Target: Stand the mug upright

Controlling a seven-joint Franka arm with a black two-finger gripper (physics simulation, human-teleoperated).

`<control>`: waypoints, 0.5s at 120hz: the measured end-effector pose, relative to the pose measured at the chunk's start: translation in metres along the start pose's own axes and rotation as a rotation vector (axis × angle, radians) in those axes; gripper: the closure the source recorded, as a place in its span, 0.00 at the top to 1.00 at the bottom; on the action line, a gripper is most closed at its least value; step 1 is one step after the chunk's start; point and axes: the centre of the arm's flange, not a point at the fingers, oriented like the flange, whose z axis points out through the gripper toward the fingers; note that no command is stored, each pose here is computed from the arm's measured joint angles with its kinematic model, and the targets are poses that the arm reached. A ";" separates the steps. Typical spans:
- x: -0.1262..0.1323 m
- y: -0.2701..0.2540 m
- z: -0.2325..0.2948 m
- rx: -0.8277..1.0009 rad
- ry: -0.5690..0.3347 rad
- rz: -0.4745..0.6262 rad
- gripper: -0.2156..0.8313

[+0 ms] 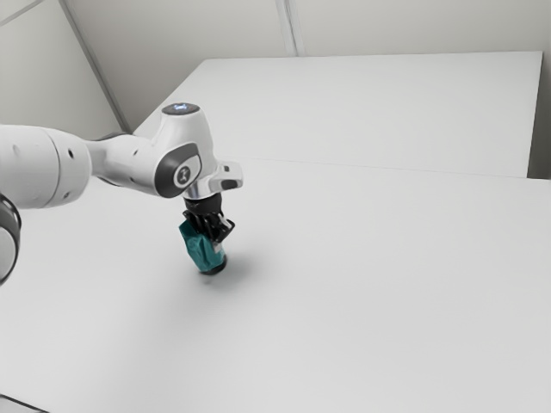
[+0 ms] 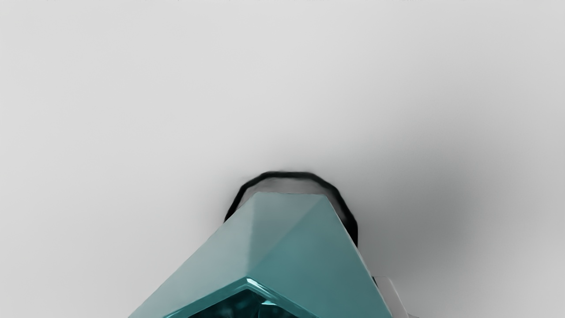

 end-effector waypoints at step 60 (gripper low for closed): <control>0.004 -0.001 -0.009 -0.012 0.037 -0.007 0.41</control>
